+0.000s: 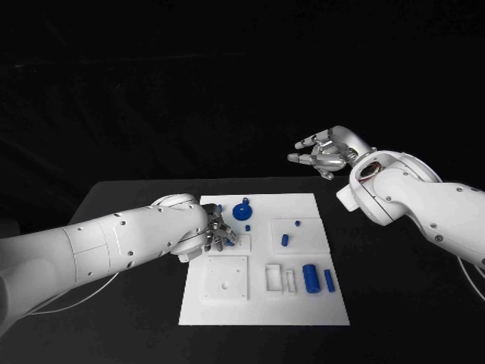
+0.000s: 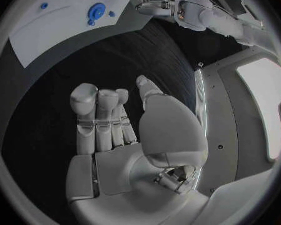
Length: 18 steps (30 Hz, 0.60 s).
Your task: Assemble the parts on the task board
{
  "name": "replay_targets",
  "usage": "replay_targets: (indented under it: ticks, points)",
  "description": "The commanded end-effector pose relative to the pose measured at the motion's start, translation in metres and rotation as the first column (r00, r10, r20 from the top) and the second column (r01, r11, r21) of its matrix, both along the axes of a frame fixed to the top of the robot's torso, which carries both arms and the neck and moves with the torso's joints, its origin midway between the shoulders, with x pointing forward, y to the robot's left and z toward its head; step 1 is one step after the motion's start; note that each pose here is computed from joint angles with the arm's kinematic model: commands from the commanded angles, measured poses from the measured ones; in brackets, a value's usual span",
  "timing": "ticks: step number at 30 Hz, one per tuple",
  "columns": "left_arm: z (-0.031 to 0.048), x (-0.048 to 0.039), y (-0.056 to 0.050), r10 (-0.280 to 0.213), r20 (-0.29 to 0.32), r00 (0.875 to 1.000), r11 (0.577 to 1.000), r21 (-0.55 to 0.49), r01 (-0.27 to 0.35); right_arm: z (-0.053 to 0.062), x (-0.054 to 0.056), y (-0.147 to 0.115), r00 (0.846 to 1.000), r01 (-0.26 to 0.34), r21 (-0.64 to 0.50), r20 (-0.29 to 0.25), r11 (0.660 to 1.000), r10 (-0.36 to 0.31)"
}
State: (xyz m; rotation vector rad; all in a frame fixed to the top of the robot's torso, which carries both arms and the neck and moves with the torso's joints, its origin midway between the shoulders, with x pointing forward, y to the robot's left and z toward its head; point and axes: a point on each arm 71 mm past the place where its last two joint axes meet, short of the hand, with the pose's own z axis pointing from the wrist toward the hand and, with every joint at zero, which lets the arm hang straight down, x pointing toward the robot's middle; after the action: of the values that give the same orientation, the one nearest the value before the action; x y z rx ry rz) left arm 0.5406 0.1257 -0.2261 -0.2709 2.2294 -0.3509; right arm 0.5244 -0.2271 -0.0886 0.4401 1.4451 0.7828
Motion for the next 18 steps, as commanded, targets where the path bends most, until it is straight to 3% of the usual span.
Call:
replay_targets:
  ticks: [1, 18]
  points:
    - [0.0000, -0.0007, -0.0015, -0.006, 0.000, 1.000, 1.000, 0.006, 0.006, -0.0006, 0.0006, 0.0014, 1.000, -0.009, -0.005, -0.011, 1.000, 0.009]
    - [-0.0006, 0.0005, -0.0022, 0.001, 0.009, 1.000, 1.000, 0.018, -0.001, -0.0025, 0.0034, 0.0047, 1.000, -0.005, -0.019, -0.031, 1.000, 0.005]
